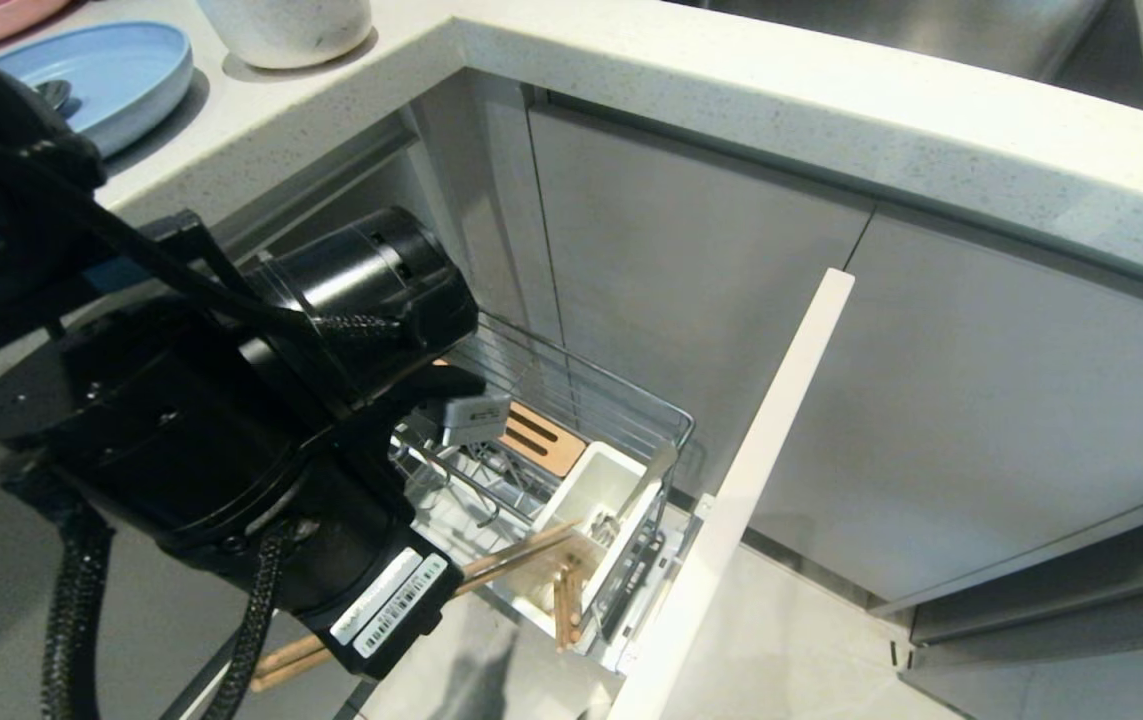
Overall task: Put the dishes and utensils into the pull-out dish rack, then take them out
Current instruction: Pick up the chopsticks and place it in the cupboard
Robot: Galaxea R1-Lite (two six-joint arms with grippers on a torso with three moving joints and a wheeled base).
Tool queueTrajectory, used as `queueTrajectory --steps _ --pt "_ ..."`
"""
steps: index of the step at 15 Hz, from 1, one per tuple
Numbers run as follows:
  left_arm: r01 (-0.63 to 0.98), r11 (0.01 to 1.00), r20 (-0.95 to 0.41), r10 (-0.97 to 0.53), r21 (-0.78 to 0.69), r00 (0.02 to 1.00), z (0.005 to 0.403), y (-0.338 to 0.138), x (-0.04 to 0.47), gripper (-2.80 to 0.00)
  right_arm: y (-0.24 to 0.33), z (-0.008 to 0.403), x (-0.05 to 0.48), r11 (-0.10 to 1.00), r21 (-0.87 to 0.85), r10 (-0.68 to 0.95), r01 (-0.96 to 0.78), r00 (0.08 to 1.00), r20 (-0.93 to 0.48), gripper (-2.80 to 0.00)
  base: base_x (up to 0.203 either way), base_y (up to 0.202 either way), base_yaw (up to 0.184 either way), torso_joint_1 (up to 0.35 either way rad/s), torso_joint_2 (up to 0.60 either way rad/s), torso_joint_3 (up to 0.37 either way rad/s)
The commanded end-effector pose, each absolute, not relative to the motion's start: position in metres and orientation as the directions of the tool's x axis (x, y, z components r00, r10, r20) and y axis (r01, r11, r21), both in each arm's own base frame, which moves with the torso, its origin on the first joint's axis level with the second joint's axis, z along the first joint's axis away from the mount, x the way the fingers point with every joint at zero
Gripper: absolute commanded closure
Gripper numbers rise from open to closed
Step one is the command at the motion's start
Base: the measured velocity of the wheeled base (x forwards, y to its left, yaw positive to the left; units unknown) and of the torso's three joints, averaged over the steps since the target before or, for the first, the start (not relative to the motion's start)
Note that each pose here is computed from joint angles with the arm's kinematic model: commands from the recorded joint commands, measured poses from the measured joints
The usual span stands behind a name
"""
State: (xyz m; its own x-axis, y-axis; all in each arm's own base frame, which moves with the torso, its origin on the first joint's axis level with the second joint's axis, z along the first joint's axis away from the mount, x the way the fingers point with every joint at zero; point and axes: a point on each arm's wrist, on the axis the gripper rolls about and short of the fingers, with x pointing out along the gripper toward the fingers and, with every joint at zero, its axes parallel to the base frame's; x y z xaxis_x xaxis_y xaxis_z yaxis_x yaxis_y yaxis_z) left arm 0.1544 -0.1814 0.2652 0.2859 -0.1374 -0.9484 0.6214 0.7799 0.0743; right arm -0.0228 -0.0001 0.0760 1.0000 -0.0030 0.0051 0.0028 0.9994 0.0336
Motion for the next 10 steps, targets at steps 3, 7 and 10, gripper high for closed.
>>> queueTrajectory --steps 3,7,10 --pt "0.622 0.778 -0.963 -0.09 0.091 0.252 0.252 -0.19 0.162 0.0 0.0 0.075 -0.023 0.999 0.034 -0.003 0.003 1.0 0.008 0.0 0.0 0.0 0.0 0.0 0.0 0.0" --pt "0.62 0.777 -0.967 -0.055 0.114 0.247 0.244 -0.195 0.166 0.0 0.0 0.075 -0.023 0.999 0.034 -0.003 0.003 1.0 0.008 0.0 0.0 0.0 0.0 0.0 0.0 0.0" --pt "0.619 0.777 -0.968 -0.054 0.113 0.244 0.237 -0.201 0.172 0.0 0.0 0.075 -0.023 0.999 0.034 -0.002 0.002 1.0 0.008 0.0 0.0 0.0 0.0 0.0 0.0 0.0"
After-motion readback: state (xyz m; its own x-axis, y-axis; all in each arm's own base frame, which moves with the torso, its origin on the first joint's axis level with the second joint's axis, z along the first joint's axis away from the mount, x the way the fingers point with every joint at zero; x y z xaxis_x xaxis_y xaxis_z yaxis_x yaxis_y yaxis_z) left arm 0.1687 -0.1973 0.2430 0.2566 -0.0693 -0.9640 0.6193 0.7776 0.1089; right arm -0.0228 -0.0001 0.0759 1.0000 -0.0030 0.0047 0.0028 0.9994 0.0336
